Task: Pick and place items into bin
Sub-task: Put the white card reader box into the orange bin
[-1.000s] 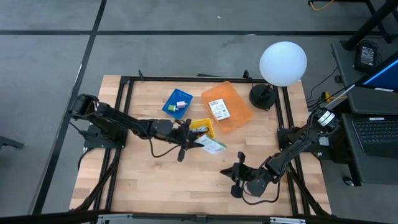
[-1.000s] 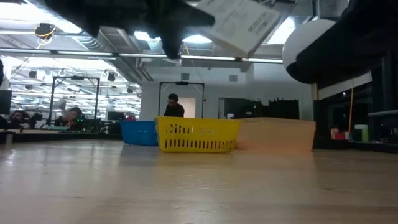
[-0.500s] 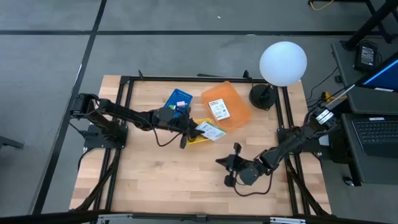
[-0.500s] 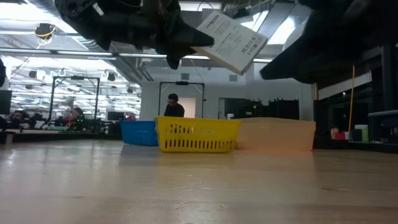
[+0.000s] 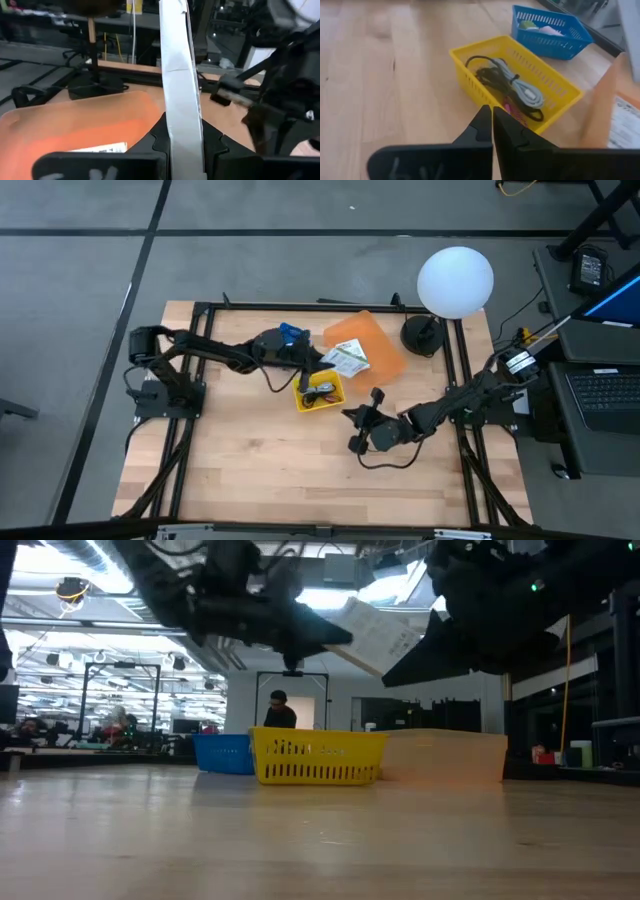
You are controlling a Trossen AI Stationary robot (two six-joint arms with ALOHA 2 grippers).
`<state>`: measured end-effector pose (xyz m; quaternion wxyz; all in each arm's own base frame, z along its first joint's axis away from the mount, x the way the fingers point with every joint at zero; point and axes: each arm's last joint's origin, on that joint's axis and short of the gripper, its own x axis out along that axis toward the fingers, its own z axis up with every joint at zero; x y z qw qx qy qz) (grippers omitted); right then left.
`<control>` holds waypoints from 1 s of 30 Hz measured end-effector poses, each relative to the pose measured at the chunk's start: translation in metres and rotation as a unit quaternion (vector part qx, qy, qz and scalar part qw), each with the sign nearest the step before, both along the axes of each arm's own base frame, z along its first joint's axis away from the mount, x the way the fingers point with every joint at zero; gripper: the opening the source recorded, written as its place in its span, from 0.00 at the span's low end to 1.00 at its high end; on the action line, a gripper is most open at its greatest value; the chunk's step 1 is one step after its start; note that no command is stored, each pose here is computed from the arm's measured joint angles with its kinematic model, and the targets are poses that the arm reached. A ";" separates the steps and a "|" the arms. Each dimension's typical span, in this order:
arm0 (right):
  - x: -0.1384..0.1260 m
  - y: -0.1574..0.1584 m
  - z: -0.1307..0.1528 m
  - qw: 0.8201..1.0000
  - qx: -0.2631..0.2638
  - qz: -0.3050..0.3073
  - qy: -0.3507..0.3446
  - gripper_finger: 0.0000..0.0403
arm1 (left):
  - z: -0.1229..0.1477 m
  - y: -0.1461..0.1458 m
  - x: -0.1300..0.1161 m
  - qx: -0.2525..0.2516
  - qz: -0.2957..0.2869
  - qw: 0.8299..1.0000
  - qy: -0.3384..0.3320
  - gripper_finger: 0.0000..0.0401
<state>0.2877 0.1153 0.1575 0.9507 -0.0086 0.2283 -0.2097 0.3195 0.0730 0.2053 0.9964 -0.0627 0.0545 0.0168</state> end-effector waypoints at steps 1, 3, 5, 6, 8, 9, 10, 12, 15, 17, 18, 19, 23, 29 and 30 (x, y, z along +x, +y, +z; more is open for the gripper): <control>-0.001 -0.001 0.003 1.000 0.000 0.000 0.001 0.00 | -0.002 0.003 0.004 -0.002 0.000 1.000 0.004 0.09; -0.005 -0.005 0.010 1.000 -0.002 -0.004 0.007 0.00 | -0.003 0.012 0.015 -0.002 0.002 1.000 0.006 0.09; -0.012 -0.009 0.022 1.000 0.007 -0.011 0.005 0.00 | -0.003 0.021 0.026 -0.003 -0.004 1.000 0.009 0.09; -0.017 -0.012 0.028 1.000 0.008 -0.014 0.009 0.00 | -0.004 0.026 0.031 -0.005 -0.005 1.000 0.013 0.09; -0.025 -0.016 0.037 1.000 0.015 -0.022 0.013 0.00 | -0.006 0.035 0.041 -0.009 0.002 1.000 0.026 0.09; -0.029 -0.017 0.040 0.999 0.016 -0.025 0.018 0.00 | -0.008 0.040 0.045 -0.012 0.005 0.999 0.036 0.09; -0.032 -0.019 0.043 0.999 0.017 -0.027 0.019 0.00 | -0.009 0.045 0.050 -0.013 0.009 0.999 0.042 0.09; -0.036 -0.020 0.046 0.999 0.018 -0.029 0.022 0.00 | -0.014 0.053 0.056 -0.019 0.018 0.998 0.059 0.09; -0.038 -0.022 0.045 0.999 0.009 -0.029 0.038 0.00 | -0.021 0.064 0.067 -0.026 0.029 0.996 0.078 0.09; -0.038 -0.024 0.045 0.999 0.001 -0.029 0.043 0.00 | -0.025 0.070 0.071 -0.034 0.035 0.994 0.094 0.09; -0.037 -0.026 0.045 0.998 -0.006 -0.029 0.047 0.00 | -0.026 0.072 0.072 -0.037 0.037 0.994 0.098 0.09; -0.037 -0.027 0.045 0.998 -0.011 -0.030 0.051 0.00 | -0.027 0.074 0.074 -0.037 0.040 0.993 0.100 0.09; -0.035 -0.033 0.045 0.997 -0.022 -0.037 0.057 0.00 | -0.027 0.082 0.073 -0.044 0.052 0.991 0.117 0.10; -0.033 -0.040 0.045 0.996 -0.037 -0.040 0.069 0.00 | -0.027 0.091 0.070 -0.055 0.068 0.989 0.118 0.16; -0.033 -0.040 0.045 0.996 -0.039 -0.041 0.070 0.00 | -0.027 0.092 0.069 -0.056 0.069 0.989 0.120 0.16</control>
